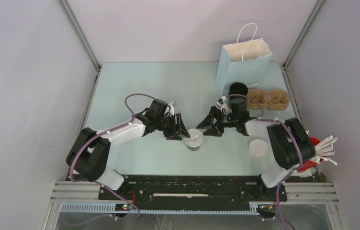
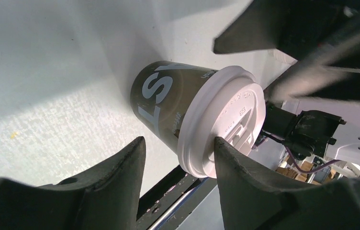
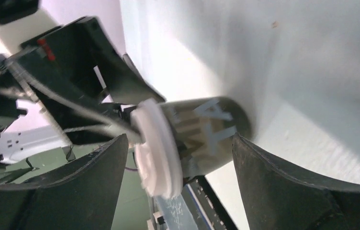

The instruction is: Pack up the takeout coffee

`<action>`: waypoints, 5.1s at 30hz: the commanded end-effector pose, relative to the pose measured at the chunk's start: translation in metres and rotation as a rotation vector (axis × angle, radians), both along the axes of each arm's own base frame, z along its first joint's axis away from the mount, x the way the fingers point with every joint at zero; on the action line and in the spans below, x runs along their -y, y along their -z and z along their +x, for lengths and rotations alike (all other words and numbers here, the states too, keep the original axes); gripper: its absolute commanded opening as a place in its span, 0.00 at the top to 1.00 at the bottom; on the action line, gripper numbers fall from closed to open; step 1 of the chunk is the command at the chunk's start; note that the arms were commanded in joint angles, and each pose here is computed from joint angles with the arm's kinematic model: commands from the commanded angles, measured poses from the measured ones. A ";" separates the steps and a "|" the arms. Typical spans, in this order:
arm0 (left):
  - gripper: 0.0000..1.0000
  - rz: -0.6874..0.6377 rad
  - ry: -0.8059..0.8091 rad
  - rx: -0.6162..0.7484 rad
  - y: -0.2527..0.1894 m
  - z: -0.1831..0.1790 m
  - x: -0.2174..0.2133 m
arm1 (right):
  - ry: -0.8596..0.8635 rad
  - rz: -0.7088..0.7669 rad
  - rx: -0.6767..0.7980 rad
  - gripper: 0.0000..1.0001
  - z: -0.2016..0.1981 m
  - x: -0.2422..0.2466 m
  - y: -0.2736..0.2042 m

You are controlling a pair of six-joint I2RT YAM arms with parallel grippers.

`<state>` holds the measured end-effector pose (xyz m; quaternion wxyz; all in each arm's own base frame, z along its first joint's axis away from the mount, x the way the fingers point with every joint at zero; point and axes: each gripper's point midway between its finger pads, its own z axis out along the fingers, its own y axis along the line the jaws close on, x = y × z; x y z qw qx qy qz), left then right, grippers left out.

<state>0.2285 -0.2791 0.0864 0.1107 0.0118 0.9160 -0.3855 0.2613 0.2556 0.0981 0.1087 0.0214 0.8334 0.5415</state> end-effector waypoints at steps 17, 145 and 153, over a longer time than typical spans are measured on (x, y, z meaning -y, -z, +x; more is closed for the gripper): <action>0.42 0.109 -0.007 -0.015 0.015 0.002 -0.011 | -0.032 -0.003 -0.053 0.10 -0.017 0.014 0.012; 0.14 0.702 0.265 0.376 -0.031 0.000 0.043 | 0.193 -0.470 0.177 0.04 -0.069 0.122 -0.067; 0.11 0.708 0.275 0.374 -0.029 0.000 0.043 | 0.193 -0.471 0.175 0.04 -0.069 0.122 -0.066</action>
